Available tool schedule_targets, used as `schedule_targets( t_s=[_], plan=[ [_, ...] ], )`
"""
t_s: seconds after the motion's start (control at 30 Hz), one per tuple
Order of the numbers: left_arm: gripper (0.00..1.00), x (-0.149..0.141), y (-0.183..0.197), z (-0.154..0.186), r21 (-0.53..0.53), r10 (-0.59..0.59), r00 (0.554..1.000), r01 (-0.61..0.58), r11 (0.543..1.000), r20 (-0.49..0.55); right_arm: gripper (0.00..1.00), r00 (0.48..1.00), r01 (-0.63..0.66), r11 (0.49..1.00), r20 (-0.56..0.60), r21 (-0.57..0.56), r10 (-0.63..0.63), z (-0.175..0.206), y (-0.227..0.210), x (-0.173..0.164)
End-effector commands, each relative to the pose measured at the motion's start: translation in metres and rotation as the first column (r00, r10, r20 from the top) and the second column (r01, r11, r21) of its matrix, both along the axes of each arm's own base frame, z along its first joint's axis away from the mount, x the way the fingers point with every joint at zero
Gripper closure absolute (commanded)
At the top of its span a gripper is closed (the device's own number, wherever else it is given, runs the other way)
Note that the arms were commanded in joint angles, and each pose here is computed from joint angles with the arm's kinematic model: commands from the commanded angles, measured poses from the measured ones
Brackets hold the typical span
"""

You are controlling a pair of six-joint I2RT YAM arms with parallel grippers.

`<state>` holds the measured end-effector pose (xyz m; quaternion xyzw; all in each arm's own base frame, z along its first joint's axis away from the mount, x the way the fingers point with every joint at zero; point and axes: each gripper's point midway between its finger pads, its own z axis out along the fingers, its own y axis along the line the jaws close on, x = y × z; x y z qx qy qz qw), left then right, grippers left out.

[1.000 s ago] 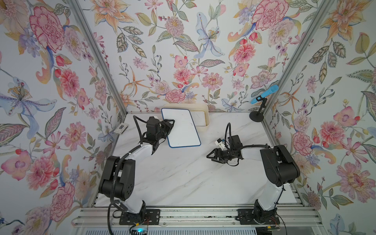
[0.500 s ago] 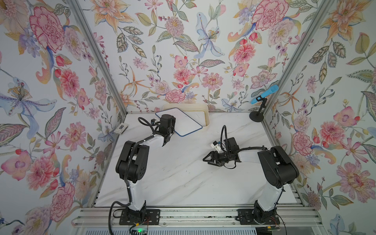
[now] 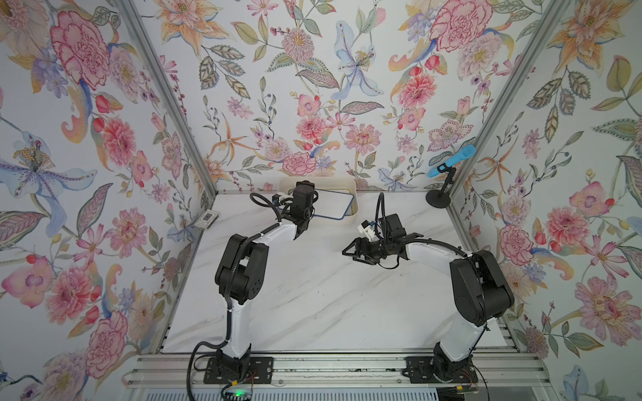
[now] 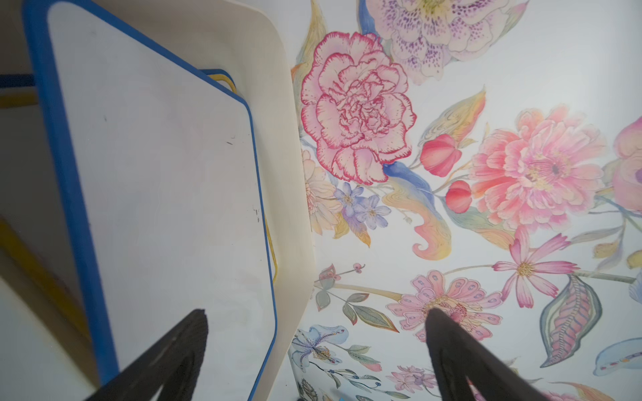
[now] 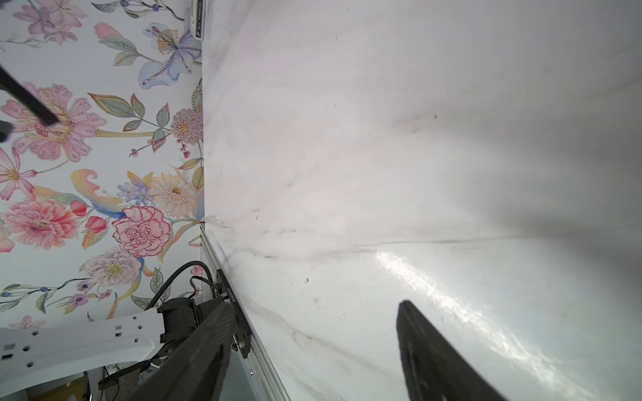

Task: Put the whiteboard into the storage box
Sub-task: Place the whiteboard in the storage box.

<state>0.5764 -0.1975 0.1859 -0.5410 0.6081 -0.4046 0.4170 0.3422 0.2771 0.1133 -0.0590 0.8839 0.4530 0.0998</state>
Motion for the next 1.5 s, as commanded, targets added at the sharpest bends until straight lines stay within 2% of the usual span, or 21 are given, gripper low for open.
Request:
schedule_targets(
  t_s=[0.0,0.1,0.23,0.37,0.43,0.53,0.7,0.83,0.97,1.03,1.1,1.2,1.3,1.37,1.47],
  plan=[
    [0.01,0.008,-0.003,-0.012,-0.007,-0.015,1.0,0.015,1.0,-0.009,0.25,1.0,0.006,1.0,-0.018,-0.019,-0.006,0.011,0.001,0.002],
    [0.0,0.012,-0.014,-0.02,-0.011,-0.062,0.998,0.062,0.998,-0.014,0.25,1.0,0.009,1.0,-0.006,-0.016,-0.009,0.015,0.002,0.007],
    [0.0,0.014,-0.018,-0.015,0.027,-0.107,0.994,0.106,0.994,0.018,0.25,0.999,0.033,0.999,0.009,-0.024,-0.033,0.019,0.001,0.018],
    [0.0,0.014,-0.021,-0.003,0.125,-0.207,0.978,0.2,0.972,0.041,0.25,0.998,0.054,0.998,0.031,-0.023,-0.053,0.022,0.002,0.04],
    [0.0,0.014,-0.023,-0.002,0.175,-0.27,0.963,0.264,0.949,0.016,0.26,0.997,0.08,0.997,0.023,-0.017,-0.079,0.02,0.003,0.059],
    [0.01,0.004,-0.031,-0.004,0.235,-0.395,0.919,0.383,0.894,0.006,0.27,0.995,0.099,0.995,0.018,0.026,-0.1,0.031,0.013,0.088],
    [0.0,-0.043,-0.026,-0.022,0.333,-0.521,0.853,0.503,0.798,-0.04,0.27,0.991,0.112,0.993,0.064,0.041,-0.114,0.05,0.028,0.125],
    [0.0,-0.084,-0.009,-0.029,0.398,-0.573,0.814,0.558,0.728,-0.092,0.27,0.99,0.141,0.99,0.011,-0.024,-0.141,0.022,0.03,0.149],
    [0.0,-0.117,0.004,-0.016,0.517,-0.611,0.772,0.6,0.611,-0.174,0.28,0.987,0.156,0.979,-0.008,-0.131,-0.158,-0.012,0.032,0.159],
    [0.0,-0.133,0.015,-0.011,0.566,-0.606,0.764,0.607,0.558,-0.221,0.28,0.987,0.151,0.975,-0.035,-0.162,-0.159,-0.027,0.034,0.162],
    [0.0,-0.149,0.027,0.003,0.619,-0.592,0.773,0.584,0.525,-0.227,0.27,0.986,0.151,0.965,-0.034,-0.214,-0.162,-0.041,0.033,0.169],
    [0.0,-0.171,0.048,0.003,0.644,-0.57,0.785,0.569,0.511,-0.242,0.27,0.985,0.147,0.957,-0.057,-0.249,-0.166,-0.06,0.033,0.184],
    [0.0,-0.187,0.066,0.001,0.647,-0.549,0.798,0.559,0.519,-0.249,0.28,0.986,0.148,0.965,-0.046,-0.215,-0.162,-0.064,0.039,0.199],
    [0.0,-0.195,0.078,0.001,0.653,-0.534,0.808,0.547,0.524,-0.249,0.28,0.987,0.137,0.97,-0.052,-0.201,-0.15,-0.059,0.042,0.196],
    [0.0,-0.203,0.094,0.002,0.665,-0.506,0.826,0.525,0.531,-0.247,0.28,0.995,0.074,0.983,-0.054,-0.169,-0.084,-0.035,0.053,0.174]
  ],
)
